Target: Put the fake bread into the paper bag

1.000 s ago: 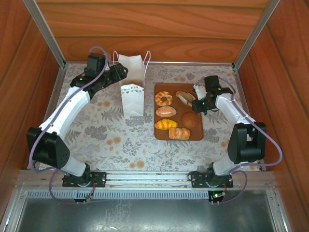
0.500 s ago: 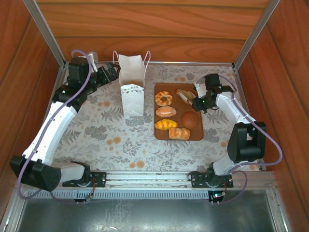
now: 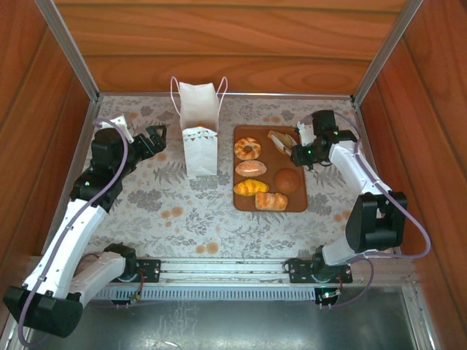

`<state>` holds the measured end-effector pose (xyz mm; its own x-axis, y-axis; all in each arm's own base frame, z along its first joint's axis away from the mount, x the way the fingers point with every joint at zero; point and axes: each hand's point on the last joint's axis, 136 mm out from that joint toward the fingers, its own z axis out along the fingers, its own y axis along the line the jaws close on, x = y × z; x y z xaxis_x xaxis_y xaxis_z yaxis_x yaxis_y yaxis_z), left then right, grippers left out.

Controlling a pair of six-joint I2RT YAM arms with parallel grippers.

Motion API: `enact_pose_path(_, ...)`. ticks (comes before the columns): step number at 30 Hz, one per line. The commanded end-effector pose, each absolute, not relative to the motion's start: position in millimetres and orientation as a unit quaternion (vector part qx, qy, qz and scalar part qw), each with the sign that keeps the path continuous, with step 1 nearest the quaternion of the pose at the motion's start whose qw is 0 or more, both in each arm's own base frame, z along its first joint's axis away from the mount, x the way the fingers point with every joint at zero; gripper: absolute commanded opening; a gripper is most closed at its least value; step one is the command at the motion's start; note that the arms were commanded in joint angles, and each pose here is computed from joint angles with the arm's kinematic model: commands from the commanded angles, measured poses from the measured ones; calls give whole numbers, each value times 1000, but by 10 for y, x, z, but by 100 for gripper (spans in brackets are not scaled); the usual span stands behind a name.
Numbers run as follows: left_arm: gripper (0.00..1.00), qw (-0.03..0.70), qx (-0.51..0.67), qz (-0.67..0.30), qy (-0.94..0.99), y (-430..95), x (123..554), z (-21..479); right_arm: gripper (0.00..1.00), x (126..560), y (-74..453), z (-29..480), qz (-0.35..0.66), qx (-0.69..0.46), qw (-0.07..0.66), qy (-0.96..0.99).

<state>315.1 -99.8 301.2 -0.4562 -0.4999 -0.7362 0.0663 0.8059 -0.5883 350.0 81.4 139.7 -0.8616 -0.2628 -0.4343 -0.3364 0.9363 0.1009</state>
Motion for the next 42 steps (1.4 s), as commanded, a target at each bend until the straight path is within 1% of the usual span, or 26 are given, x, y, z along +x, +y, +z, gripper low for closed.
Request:
enact_pose_path(1,100,537,-147,-297,776,-964,3203,3201,49,3474,894,1546,109,-148,236,954)
enact_pose_path(9,100,536,-140,-318,769,-1047,3276,3197,49,3432,951,1725,130,-140,252,949)
enact_pose_path(12,99,534,-137,-332,765,-1098,3302,3237,48,3375,998,1959,147,-141,270,941)
enact_pose_path(18,98,519,-153,-367,757,-1192,3416,3306,48,3228,1145,2668,185,-138,345,910)
enact_pose_path(21,98,505,-157,-379,759,-1264,3532,3322,48,3165,1276,3012,220,-134,376,890)
enact_pose_path(24,97,485,-155,-395,765,-1371,3650,3310,48,3107,1472,3333,260,-140,395,870)
enact_pose_path(29,94,466,-148,-414,768,-1528,3822,3301,48,3018,1910,3914,331,-173,446,813)
enact_pose_path(32,92,459,-153,-409,774,-1563,3905,3221,48,2980,2222,4150,367,-198,456,787)
enact_pose_path(37,84,444,-166,-398,785,-1580,4015,3036,48,2970,2793,4250,396,-232,446,768)
enact_pose_path(40,79,435,-169,-396,791,-1597,4051,2947,48,3021,3043,4152,394,-237,437,772)
enact_pose_path(42,77,431,-168,-395,793,-1616,4062,2911,48,3074,3114,4059,385,-233,431,782)
